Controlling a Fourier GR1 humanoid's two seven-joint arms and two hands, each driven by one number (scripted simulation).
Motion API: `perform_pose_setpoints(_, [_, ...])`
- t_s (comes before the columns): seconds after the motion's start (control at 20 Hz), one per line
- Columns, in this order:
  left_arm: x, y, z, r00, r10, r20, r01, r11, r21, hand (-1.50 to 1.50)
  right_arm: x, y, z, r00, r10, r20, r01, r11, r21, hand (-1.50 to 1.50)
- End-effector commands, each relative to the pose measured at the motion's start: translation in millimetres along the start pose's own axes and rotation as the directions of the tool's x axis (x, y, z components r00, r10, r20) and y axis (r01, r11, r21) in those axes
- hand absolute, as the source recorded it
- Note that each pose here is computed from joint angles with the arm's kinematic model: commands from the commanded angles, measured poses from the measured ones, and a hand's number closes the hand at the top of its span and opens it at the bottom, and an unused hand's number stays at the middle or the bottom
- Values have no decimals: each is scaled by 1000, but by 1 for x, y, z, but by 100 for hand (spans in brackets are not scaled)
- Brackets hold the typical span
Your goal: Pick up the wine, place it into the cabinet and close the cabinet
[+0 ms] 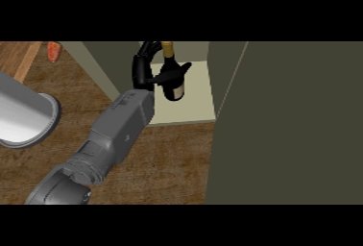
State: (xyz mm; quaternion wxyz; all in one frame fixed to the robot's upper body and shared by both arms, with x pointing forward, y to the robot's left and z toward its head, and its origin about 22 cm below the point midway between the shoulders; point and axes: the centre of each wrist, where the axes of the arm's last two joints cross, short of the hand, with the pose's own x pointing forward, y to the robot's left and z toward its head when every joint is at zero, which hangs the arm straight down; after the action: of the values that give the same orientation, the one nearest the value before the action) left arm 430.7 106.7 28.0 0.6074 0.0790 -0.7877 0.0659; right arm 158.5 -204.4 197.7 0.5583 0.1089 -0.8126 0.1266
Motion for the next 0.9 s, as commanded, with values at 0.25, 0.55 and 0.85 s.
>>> perform_pose_setpoints(0.25, [-18, 14, 11, 995, -99, -11, 99, 995, 26, -150, 4, 1, 1, 1000, -11, 28, 12, 1000, -8, -150])
perform_pose_setpoints(0.55, [-27, 39, 9, 998, -54, 29, 53, 997, 57, -150, 8, 4, 10, 1000, -12, 24, 11, 1000, 29, -150])
perform_pose_setpoints(0.85, [-23, 30, 9, 999, -34, 28, 33, 999, 35, -150, 5, -2, 12, 1000, -22, 19, 22, 1000, 5, -150])
